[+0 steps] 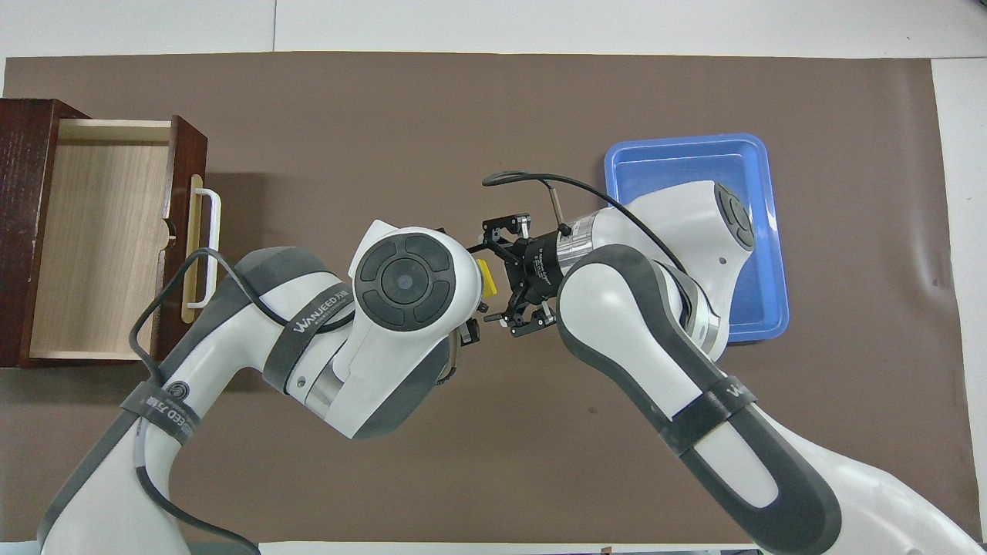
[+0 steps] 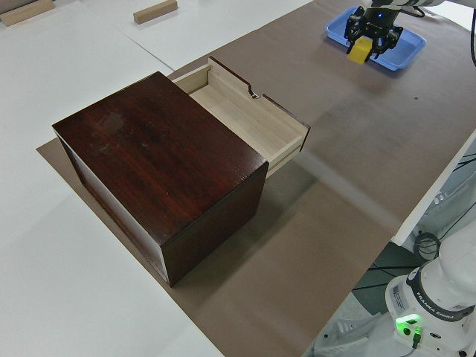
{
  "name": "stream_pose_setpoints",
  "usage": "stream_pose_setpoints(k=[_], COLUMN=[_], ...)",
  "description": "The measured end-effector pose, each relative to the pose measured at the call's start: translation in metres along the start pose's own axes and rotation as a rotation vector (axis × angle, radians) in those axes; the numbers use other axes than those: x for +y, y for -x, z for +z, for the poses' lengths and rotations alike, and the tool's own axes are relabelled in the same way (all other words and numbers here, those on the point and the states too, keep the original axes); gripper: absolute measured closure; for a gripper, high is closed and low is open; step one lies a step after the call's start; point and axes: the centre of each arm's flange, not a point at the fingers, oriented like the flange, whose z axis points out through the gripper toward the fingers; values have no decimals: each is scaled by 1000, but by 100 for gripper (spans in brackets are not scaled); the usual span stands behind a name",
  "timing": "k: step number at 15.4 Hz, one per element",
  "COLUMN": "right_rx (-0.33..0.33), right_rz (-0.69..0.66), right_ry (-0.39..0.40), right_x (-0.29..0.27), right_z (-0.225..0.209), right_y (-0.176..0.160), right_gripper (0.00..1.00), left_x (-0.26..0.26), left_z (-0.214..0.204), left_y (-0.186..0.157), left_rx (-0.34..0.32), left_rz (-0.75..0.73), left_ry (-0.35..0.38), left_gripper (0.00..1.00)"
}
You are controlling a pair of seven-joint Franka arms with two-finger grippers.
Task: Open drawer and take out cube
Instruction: 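Grasp the yellow cube with the right gripper from the left gripper, then carry the cube over the tray with the right gripper while the left gripper withdraws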
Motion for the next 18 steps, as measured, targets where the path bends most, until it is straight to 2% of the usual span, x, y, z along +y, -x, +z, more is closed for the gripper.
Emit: stream_pose_setpoints(k=[1,4,7,16,17,18], right_rx=[0,5,14,15,14,13], right_rz=[0,1,21,25,26,27], right_ry=[0,-13,-30,-33,-37,-42], right_x=[0,-1,-1,-3,-4,-5], right_z=[0,-1,1,1,0,-1], right_y=[0,-1,0,1,2,3], right_gripper=[0,9,41,43,43,43], left_x=[0,0,1,2,3,4], left_z=[0,1,1,1,1,1], left_y=[0,0,-2,-3,-4,-5], left_rx=[1,1,5,4,5,9], left_rz=[1,2,9,38,52,66], left_ry=[0,-1,6,11,10,8], left_gripper=[44,44,44,44,40,30])
